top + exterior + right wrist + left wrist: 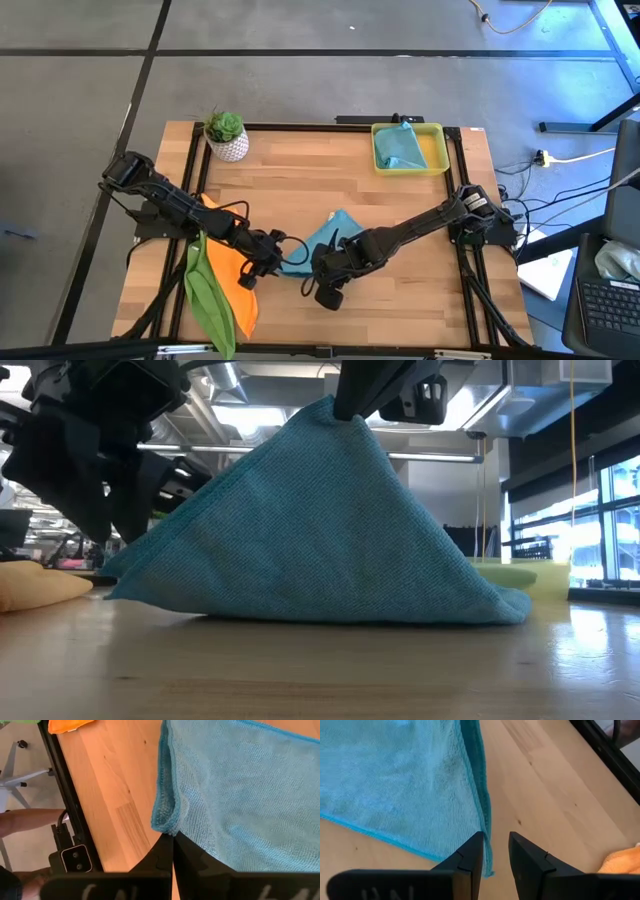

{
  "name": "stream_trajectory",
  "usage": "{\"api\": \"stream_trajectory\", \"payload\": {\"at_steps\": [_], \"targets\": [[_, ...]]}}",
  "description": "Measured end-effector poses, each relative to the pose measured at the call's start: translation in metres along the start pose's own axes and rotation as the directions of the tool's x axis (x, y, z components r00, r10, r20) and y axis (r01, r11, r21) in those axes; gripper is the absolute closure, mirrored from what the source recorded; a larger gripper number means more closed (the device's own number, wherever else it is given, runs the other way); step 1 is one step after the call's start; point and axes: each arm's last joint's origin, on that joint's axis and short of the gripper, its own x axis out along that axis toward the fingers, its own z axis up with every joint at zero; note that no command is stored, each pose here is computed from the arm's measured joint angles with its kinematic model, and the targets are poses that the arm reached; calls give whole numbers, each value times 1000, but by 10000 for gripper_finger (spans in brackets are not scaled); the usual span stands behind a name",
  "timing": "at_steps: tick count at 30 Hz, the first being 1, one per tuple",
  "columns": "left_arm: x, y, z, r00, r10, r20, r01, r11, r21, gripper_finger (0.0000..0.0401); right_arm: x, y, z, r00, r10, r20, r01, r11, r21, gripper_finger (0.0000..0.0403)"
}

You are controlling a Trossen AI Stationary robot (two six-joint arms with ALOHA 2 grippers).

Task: Fold microfiber towels
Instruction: Fold the right blue microfiber towel

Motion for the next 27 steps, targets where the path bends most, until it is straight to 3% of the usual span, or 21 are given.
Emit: {"api": "stream_trajectory", "payload": {"at_steps": [10, 21, 27], "targets": [[14, -2, -1, 1000, -3, 12, 3, 1000, 10, 316, -1, -1, 2, 1000, -9, 25, 8, 999, 54, 398], [14, -5, 1, 997, 78, 26, -78, 997, -1, 316, -25, -6, 10, 993, -32, 115, 20, 995, 98, 398], [15, -3, 7, 989, 119, 91, -117, 993, -27, 316, -25, -8, 12, 992, -34, 117, 22, 994, 103, 398]]}}
